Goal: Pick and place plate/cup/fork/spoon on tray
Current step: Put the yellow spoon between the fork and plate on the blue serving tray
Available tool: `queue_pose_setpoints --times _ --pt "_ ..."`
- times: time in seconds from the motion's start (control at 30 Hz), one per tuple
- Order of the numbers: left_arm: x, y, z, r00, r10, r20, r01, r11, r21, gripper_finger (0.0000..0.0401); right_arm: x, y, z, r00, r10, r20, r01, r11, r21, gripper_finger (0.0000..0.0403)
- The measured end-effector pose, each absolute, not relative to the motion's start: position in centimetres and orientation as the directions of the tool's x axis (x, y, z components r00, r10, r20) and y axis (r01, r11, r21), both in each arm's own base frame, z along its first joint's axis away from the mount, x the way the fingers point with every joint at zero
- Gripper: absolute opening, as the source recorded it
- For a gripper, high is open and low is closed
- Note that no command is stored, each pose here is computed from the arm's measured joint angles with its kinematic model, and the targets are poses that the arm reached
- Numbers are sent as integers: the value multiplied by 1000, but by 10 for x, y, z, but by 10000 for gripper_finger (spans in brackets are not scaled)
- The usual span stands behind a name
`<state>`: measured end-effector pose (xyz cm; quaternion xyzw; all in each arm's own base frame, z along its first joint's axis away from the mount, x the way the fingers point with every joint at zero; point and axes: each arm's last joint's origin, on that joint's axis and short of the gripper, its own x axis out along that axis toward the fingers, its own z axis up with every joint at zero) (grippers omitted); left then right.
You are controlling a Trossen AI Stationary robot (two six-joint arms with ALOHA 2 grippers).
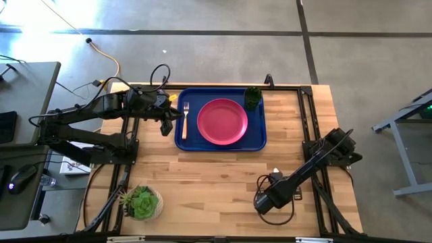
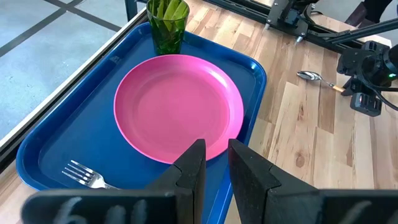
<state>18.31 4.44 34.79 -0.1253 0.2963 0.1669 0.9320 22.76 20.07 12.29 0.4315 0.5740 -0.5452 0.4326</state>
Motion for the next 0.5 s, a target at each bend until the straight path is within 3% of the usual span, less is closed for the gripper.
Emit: queue_pose_setpoints --times 0.3,0.5 --pt "183 44 348 769 237 -594 -384 913 -134 60 226 199 133 -199 22 -980 979 42 -197 32" --pt "183 44 348 769 237 -593 -385 913 -133 60 230 200 143 -62 2 -998 996 57 -62 31"
